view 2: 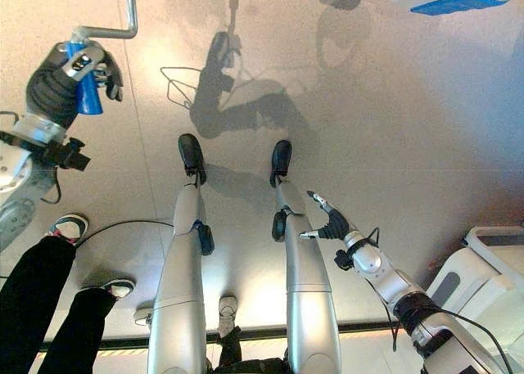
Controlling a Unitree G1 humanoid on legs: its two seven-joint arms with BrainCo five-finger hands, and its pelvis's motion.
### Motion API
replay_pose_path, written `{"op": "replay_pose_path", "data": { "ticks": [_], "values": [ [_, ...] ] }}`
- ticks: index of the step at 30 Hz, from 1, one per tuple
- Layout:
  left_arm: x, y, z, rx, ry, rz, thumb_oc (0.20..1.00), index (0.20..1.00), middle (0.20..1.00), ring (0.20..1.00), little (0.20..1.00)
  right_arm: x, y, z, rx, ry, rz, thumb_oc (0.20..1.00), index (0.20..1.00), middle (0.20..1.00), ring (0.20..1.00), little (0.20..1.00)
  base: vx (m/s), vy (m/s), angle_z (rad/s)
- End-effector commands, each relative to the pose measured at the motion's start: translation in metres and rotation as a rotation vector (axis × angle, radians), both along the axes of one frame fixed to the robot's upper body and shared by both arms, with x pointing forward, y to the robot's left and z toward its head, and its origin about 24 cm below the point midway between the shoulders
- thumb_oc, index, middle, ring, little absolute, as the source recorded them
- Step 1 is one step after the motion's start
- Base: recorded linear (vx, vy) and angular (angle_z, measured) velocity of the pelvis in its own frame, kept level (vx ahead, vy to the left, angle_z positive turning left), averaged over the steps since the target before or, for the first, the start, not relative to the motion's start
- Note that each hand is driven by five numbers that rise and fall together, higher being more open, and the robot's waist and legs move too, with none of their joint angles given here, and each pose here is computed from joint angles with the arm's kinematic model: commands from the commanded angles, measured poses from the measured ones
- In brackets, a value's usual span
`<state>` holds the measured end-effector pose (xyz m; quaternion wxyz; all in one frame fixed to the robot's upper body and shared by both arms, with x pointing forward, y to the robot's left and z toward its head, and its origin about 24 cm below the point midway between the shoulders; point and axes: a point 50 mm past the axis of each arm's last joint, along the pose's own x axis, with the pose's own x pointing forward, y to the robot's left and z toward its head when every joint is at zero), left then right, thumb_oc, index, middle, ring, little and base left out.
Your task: Raise the hospital bed
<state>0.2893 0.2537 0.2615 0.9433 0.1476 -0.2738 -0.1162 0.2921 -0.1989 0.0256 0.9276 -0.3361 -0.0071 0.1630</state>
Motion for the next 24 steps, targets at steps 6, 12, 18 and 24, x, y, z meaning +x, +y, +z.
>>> {"op": "replay_pose_path", "data": {
  "ticks": [6, 12, 18, 24],
  "values": [
    [-0.023, -0.011, -0.024, -0.041, -0.003, -0.104, 0.200, 0.200, 0.200, 0.200, 0.200, -0.026, -0.023, -0.017, -0.058, 0.059, -0.017, 1.000, 1.000, 1.000, 1.000, 1.000, 0.00, 0.004, -0.01],
    [-0.009, 0.001, -0.031, -0.046, 0.022, -0.022, 0.200, 0.200, 0.200, 0.200, 0.200, -0.025, -0.021, -0.017, -0.060, 0.062, -0.011, 1.000, 1.000, 1.000, 1.000, 1.000, 0.00, 0.005, 0.00],
    [0.013, 0.009, -0.021, -0.020, 0.010, 0.063, 0.200, 0.200, 0.200, 0.200, 0.200, -0.019, -0.021, -0.012, -0.070, 0.048, -0.006, 1.000, 1.000, 1.000, 1.000, 1.000, 0.00, 0.000, 0.00],
    [0.036, 0.017, -0.014, 0.010, 0.015, 0.165, 0.200, 0.200, 0.200, 0.200, 0.200, -0.018, -0.016, -0.015, -0.061, 0.063, 0.007, 1.000, 1.000, 1.000, 1.000, 1.000, 0.00, 0.026, 0.05]
  ]
}}
